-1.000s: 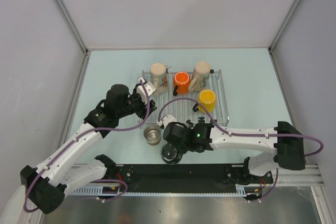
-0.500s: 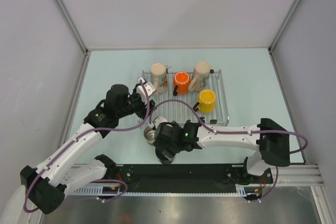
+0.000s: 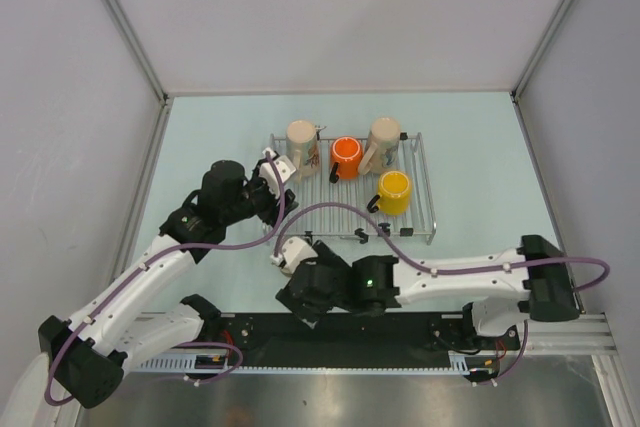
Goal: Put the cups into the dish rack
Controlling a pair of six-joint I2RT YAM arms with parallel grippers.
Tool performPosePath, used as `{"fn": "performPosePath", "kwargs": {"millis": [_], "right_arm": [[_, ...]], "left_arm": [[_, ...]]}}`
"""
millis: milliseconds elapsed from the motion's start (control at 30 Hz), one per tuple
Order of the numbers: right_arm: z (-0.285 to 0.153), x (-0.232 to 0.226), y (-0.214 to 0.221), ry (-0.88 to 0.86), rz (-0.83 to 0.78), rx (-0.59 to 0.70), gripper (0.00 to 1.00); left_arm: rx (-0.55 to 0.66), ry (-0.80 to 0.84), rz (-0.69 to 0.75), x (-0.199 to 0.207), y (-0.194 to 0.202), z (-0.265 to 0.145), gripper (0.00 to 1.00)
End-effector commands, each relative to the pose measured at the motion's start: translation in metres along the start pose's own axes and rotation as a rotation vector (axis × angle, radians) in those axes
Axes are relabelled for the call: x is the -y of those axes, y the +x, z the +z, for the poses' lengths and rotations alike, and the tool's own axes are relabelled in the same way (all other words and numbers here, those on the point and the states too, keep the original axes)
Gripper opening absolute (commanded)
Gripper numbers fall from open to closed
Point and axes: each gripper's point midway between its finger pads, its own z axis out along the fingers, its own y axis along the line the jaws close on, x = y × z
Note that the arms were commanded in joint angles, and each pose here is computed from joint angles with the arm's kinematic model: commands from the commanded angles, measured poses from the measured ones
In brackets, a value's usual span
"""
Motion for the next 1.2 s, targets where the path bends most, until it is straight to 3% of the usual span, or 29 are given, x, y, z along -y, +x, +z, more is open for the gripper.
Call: {"fn": "performPosePath", "kwargs": {"millis": [0, 267, 500, 600, 700, 733, 800, 833, 867, 1033, 1167], "right_arm": [[0.026, -0.022, 0.011, -0.011, -0.050, -0.060, 1.00], [0.056, -0.039, 0.024, -0.049, -0.106, -0.132, 0.98], [0.051, -0.008, 0.035, 0.069, -0.158, -0.201, 0.88], [0.048, -0.003, 0.043, 0.077, -0.158, -0.230, 0.77], [0.048, -0.003, 0.053, 0.075, -0.160, -0.261, 0.61], [0.048, -0.002, 0.055, 0.079, -0.160, -0.267, 0.50], [0.046, -0.002, 0.057, 0.082, -0.159, -0.273, 0.42], [0.045, -0.001, 0.057, 0.082, -0.159, -0.278, 0.30], [0.045, -0.001, 0.057, 0.083, -0.158, -0.279, 0.25], [0.042, -0.003, 0.062, 0.068, -0.161, -0.304, 0.19], [0.050, -0.009, 0.068, 0.034, -0.149, -0.327, 0.00]], "left_arm": [[0.054, -0.064, -0.004, -0.014, -0.012, -0.007, 0.61], [0.056, -0.081, -0.023, -0.020, -0.012, -0.009, 0.61], [0.056, -0.063, -0.024, -0.017, -0.011, -0.009, 0.61], [0.055, -0.061, -0.025, -0.017, -0.011, -0.008, 0.61], [0.058, -0.057, -0.025, -0.017, -0.011, -0.009, 0.61], [0.061, -0.052, -0.024, -0.016, -0.012, -0.009, 0.61], [0.065, -0.049, -0.025, -0.015, -0.013, -0.010, 0.61], [0.062, -0.047, -0.025, -0.015, -0.013, -0.010, 0.61], [0.064, -0.051, -0.025, -0.015, -0.013, -0.010, 0.61], [0.066, -0.048, -0.021, -0.015, -0.014, -0.011, 0.61], [0.067, -0.047, -0.023, -0.015, -0.014, -0.011, 0.61]]}}
